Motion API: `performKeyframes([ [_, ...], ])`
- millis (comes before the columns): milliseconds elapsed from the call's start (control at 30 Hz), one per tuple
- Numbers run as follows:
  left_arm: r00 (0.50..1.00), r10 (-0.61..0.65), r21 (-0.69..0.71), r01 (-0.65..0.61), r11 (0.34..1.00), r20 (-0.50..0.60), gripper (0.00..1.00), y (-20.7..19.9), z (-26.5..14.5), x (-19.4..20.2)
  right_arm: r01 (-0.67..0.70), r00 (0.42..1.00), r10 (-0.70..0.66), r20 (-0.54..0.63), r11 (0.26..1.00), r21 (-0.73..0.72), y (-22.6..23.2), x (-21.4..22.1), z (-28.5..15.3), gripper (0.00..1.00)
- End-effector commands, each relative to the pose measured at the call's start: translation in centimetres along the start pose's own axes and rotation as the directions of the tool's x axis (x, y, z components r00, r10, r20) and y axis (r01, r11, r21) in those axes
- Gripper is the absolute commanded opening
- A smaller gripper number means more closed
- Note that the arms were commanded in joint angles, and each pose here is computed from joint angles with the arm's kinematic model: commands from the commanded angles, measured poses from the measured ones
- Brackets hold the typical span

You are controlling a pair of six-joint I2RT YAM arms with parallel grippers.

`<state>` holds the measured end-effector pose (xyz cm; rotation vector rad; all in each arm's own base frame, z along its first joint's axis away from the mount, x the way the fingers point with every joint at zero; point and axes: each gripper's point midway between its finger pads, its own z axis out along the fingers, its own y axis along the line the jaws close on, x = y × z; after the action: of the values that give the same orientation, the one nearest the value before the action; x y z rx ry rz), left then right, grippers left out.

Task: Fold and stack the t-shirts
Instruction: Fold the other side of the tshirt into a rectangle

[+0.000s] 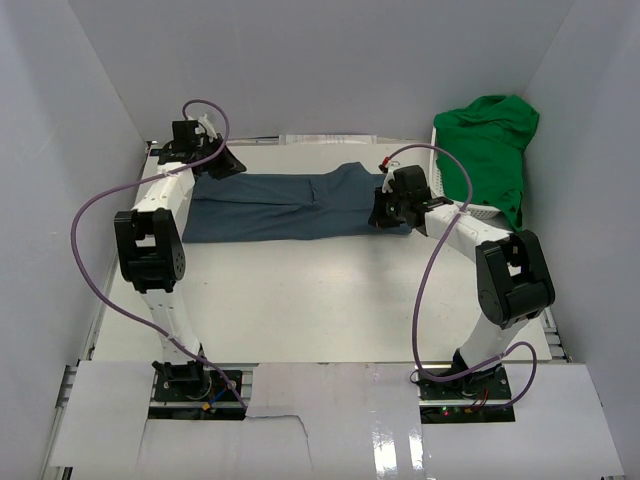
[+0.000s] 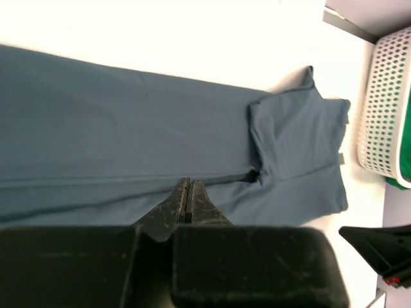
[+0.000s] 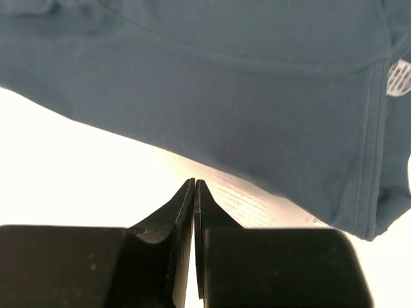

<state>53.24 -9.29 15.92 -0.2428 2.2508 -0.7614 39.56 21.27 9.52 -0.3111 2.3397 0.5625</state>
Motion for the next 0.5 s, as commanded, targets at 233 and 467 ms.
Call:
performKeyframes([
  [233, 0.999, 0.014, -0.091, -0.011, 0.996, 0.031, 0.00, 3.3, -0.3, -2.1, -0.008, 0.999, 0.008, -0.033, 1.000, -0.020, -0.1, 1.9, 0.6, 0.08],
  [467, 0.996, 0.032, -0.133, -0.021, 0.991, 0.081, 0.01, 4.2, -0.8, -3.0, -0.005, 0.999, 0.005, -0.036, 1.000, 0.009, -0.7, 2.5, 0.4, 0.08],
])
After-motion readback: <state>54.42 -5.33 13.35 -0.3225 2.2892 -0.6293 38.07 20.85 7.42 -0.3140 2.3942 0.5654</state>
